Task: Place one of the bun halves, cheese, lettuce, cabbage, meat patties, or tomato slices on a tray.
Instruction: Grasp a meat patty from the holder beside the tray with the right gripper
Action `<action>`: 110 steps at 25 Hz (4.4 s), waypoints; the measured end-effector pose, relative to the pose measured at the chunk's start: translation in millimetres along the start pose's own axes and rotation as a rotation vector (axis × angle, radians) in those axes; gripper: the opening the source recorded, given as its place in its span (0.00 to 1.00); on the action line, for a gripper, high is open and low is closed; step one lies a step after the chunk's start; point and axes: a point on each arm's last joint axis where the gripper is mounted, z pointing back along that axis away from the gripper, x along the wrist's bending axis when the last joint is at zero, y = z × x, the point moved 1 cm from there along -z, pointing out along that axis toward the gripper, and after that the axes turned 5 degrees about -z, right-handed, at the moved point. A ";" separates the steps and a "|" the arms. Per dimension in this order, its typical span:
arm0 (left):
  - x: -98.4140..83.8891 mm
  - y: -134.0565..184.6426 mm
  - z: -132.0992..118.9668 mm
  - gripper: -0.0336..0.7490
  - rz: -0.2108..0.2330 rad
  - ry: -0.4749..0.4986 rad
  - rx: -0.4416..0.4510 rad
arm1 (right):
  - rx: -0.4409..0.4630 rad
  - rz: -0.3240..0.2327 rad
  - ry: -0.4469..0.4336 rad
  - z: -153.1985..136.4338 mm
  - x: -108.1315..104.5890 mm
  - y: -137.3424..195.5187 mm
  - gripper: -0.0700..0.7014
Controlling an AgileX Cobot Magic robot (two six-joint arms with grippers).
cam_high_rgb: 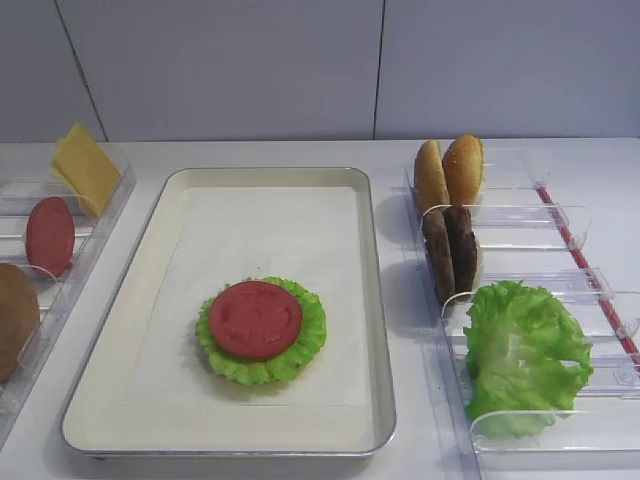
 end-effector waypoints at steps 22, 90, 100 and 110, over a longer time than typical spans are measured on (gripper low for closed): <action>0.0 -0.2 0.0 0.34 0.000 0.000 -0.002 | 0.205 0.104 0.195 -104.9 77.5 -74.5 0.72; 0.0 -0.2 0.0 0.34 0.000 0.000 -0.002 | 0.304 0.122 0.276 -217.8 72.1 -81.6 0.41; 0.0 -0.2 0.0 0.34 0.000 0.000 -0.002 | 0.325 0.121 0.294 -219.9 70.0 -79.6 0.40; 0.0 -0.2 0.0 0.34 0.000 0.000 -0.002 | 0.362 0.104 0.322 -228.9 66.7 -75.6 0.27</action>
